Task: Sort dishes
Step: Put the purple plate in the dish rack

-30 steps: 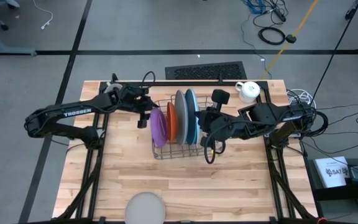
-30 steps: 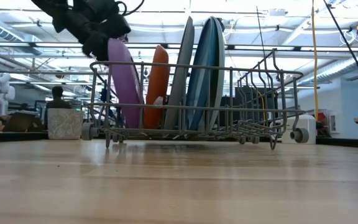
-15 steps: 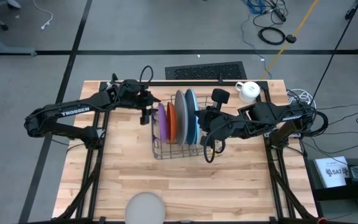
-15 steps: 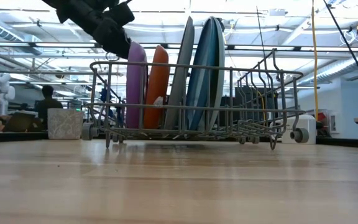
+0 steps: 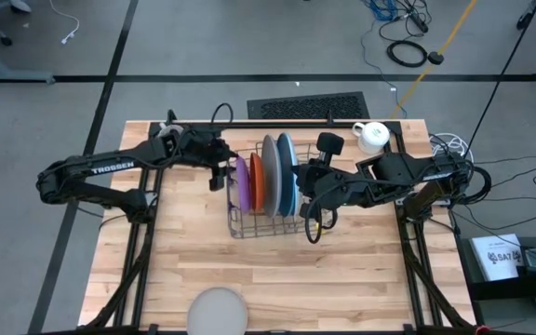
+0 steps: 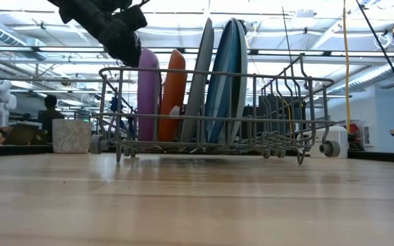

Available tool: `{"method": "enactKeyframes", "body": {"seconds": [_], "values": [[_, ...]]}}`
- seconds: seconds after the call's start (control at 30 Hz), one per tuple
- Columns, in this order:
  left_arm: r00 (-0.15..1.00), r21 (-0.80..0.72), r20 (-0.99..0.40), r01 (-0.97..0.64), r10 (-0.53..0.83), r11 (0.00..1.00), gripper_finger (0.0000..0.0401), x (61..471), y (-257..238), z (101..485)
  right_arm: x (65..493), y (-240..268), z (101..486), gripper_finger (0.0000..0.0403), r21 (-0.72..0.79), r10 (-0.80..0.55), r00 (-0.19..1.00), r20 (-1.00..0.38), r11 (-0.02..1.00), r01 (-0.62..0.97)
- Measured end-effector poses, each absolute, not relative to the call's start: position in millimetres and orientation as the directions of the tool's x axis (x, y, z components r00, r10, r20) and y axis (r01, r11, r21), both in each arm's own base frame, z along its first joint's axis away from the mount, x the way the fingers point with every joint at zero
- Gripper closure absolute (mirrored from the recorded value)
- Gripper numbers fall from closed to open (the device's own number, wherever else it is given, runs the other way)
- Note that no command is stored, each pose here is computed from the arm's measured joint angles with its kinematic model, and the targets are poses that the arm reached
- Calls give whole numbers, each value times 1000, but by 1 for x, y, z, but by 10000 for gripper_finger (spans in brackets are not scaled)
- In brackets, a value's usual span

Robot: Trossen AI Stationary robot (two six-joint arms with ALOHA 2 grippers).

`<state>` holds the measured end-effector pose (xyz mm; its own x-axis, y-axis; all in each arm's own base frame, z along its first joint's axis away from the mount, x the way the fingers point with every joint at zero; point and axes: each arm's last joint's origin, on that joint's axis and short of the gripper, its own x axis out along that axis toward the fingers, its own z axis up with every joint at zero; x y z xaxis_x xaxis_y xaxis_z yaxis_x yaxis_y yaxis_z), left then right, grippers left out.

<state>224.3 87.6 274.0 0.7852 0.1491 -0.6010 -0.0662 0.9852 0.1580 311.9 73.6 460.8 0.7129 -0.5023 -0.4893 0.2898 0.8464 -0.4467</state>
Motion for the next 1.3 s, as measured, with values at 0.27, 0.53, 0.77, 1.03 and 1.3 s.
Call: {"method": "enactKeyframes", "body": {"seconds": [0.27,0.53,0.77,1.03,1.3], "values": [[724,185,-660,-105,202,977,211,222,86,267,312,74,461,403,-439,-502,713,-489,848,295],[682,190,-692,-145,237,971,211,220,86,264,312,74,461,403,-438,-501,714,-489,849,295],[615,174,-753,-156,233,972,211,214,84,258,312,74,461,403,-438,-501,714,-489,849,296],[585,167,-777,-165,233,972,211,211,84,256,312,73,461,403,-438,-505,711,-489,847,300],[476,174,-848,-164,233,971,211,202,81,248,312,72,461,403,-438,-506,710,-489,847,301]]}}
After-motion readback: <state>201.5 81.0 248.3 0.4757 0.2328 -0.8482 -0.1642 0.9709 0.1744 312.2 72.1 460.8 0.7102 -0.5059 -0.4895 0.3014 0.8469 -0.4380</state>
